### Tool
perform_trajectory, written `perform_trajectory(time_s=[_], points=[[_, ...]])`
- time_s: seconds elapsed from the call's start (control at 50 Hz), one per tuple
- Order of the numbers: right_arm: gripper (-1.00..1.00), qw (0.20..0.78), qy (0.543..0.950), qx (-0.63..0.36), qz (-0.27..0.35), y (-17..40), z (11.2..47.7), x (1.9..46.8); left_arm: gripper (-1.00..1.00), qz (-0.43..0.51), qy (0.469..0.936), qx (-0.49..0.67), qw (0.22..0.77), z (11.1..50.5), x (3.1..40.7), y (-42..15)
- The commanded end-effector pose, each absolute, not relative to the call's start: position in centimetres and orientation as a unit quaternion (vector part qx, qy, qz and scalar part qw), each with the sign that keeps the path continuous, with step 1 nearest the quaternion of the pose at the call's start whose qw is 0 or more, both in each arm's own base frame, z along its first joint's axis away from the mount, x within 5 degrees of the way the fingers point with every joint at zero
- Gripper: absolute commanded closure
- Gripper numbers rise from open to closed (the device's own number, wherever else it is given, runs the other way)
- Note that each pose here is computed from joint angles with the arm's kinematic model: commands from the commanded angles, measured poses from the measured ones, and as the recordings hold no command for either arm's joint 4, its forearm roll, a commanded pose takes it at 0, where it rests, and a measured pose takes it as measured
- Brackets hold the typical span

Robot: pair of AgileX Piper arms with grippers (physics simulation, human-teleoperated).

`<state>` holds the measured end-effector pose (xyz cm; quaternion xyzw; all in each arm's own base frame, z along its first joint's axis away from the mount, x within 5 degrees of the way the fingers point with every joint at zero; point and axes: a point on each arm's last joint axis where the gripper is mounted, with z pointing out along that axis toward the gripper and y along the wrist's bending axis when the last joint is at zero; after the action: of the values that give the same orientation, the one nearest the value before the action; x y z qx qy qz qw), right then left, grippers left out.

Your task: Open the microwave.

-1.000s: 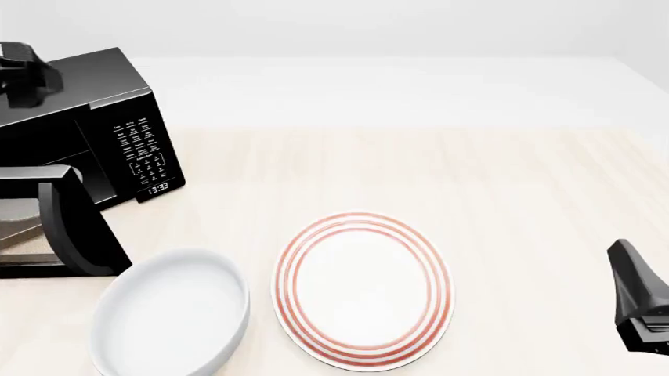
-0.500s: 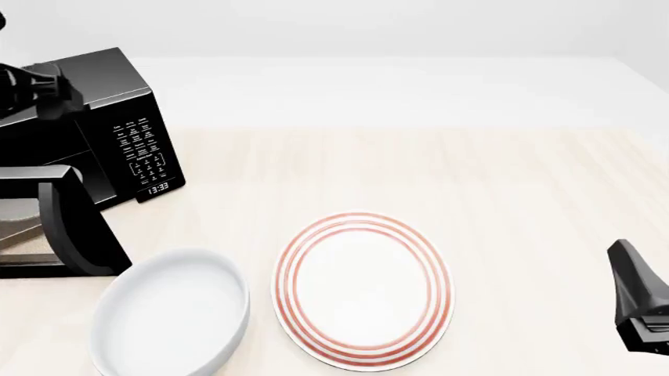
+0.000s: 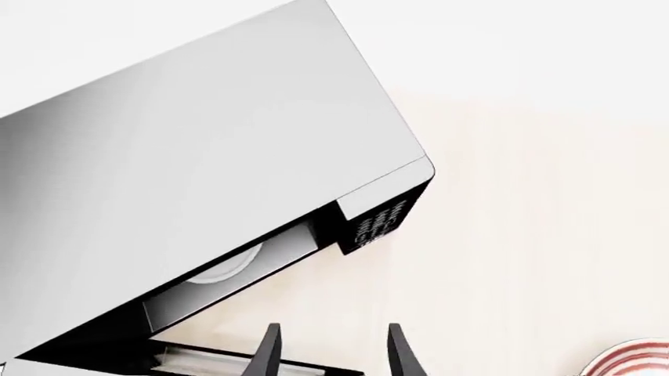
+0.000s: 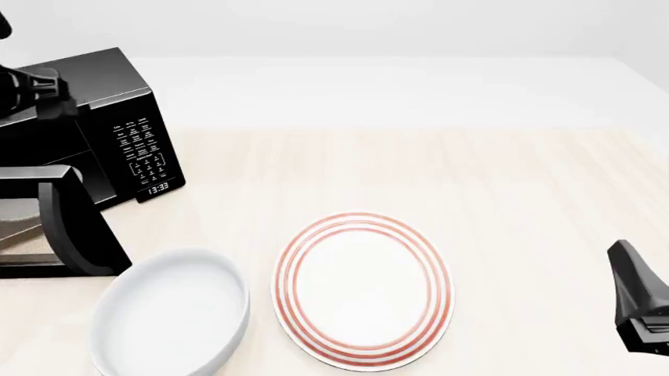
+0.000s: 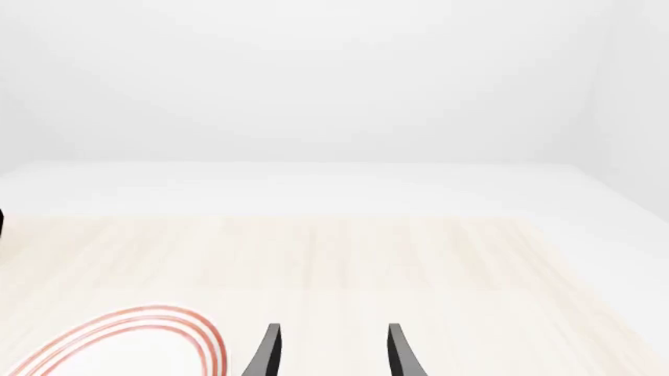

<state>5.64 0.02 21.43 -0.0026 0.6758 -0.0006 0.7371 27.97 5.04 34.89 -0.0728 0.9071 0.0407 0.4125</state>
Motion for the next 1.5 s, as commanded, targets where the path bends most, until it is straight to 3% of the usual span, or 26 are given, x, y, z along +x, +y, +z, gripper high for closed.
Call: perform_trajectory(time_s=[0.02, 0.54, 1.5], points=[[-1.0, 0.737, 0.676, -0.003, 0.0, 0.0, 21.4, 5.6, -1.0, 0.049, 0.909, -0.084, 0.404, 34.3, 29.0, 6.3], [-1.0, 0.737, 0.676, -0.003, 0.0, 0.0, 21.4, 5.7, -1.0, 0.063, 0.919, -0.1, 0.376, 31.3, 30.7, 8.6], [-1.0, 0.737, 0.676, -0.003, 0.0, 0.0, 21.5, 5.7, -1.0, 0.066, 0.932, -0.105, 0.34, 27.5, 30.4, 9.6]])
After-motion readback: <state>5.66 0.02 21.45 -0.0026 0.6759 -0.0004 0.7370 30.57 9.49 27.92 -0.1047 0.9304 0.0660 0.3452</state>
